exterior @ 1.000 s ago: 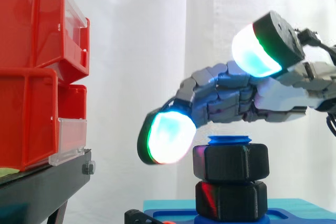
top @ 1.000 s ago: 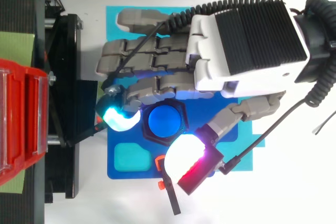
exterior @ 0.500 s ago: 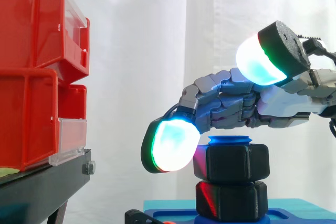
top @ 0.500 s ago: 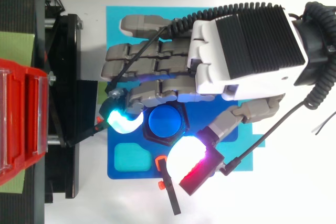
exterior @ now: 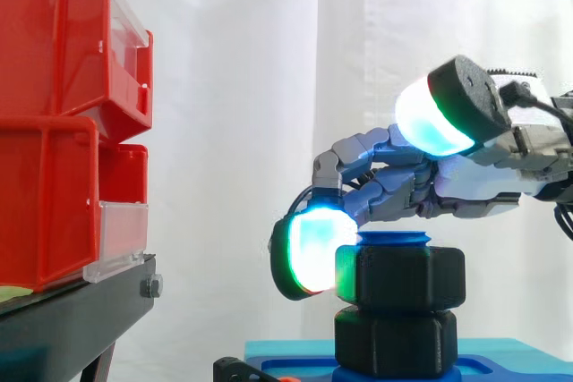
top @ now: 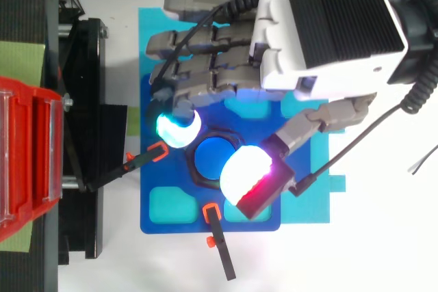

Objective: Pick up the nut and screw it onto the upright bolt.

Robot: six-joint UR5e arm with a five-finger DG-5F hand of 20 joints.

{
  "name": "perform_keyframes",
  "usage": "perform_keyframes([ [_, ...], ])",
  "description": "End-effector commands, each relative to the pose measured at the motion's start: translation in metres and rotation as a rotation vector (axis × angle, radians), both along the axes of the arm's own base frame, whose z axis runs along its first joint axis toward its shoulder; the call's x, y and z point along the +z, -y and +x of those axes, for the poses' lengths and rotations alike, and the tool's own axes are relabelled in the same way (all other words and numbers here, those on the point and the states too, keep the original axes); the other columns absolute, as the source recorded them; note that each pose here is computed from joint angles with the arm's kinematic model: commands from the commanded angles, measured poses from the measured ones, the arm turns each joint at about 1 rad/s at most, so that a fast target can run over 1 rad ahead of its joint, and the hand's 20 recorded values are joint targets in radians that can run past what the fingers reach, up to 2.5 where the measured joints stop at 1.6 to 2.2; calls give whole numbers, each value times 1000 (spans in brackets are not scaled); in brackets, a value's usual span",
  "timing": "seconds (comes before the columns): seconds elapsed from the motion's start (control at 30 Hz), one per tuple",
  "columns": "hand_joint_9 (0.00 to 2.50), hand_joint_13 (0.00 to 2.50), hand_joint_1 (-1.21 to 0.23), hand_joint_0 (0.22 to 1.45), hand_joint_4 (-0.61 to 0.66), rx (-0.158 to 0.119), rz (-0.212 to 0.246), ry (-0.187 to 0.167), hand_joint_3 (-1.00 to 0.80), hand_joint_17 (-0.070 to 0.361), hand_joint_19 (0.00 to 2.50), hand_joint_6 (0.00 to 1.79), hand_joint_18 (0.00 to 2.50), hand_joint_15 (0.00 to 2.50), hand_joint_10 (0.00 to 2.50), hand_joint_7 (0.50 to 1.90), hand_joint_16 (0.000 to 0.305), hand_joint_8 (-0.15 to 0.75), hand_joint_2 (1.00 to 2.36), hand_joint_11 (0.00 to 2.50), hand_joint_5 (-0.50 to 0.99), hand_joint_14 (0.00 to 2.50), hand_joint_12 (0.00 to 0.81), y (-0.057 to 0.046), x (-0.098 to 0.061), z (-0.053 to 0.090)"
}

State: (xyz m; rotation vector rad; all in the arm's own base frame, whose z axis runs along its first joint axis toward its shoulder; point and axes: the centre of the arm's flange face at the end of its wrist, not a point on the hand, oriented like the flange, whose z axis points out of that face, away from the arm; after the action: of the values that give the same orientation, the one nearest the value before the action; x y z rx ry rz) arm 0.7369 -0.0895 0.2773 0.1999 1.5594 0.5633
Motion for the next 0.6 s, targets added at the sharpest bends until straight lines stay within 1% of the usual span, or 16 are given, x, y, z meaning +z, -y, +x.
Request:
perform_keyframes([
  [0.0,691,343,-193,514,289,-1,-2,0,-500,73,0,504,26,0,0,1113,32,268,1000,0,-39,0,295,11,0,-2],
  [0.13,768,413,-252,522,230,-1,-5,-1,-500,65,0,505,91,0,0,1233,29,269,1000,0,-5,0,277,16,0,-3],
  [0.23,849,459,-277,525,174,-1,-7,1,-500,63,0,504,151,0,0,1296,28,272,1000,0,20,0,267,21,0,-4],
  [0.37,925,524,-292,527,149,10,-7,-1,-500,55,0,503,218,0,0,1337,24,270,1000,0,46,0,250,27,0,-6],
  [0.4,981,535,-293,526,145,12,-7,-1,-500,54,0,504,228,0,0,1333,24,261,1000,0,47,0,240,28,0,-6],
  [0.5,988,546,-297,524,140,16,-8,1,-500,51,0,504,252,0,0,1336,23,252,1000,0,48,0,226,31,1,-7],
  [0.53,984,546,-291,523,141,19,-8,18,-500,51,0,504,252,0,0,1329,23,251,1000,0,43,0,226,32,9,-4],
  [0.57,981,546,-288,523,145,19,-9,24,-500,51,0,504,249,0,0,1317,23,251,1000,0,39,0,226,33,13,-3],
])
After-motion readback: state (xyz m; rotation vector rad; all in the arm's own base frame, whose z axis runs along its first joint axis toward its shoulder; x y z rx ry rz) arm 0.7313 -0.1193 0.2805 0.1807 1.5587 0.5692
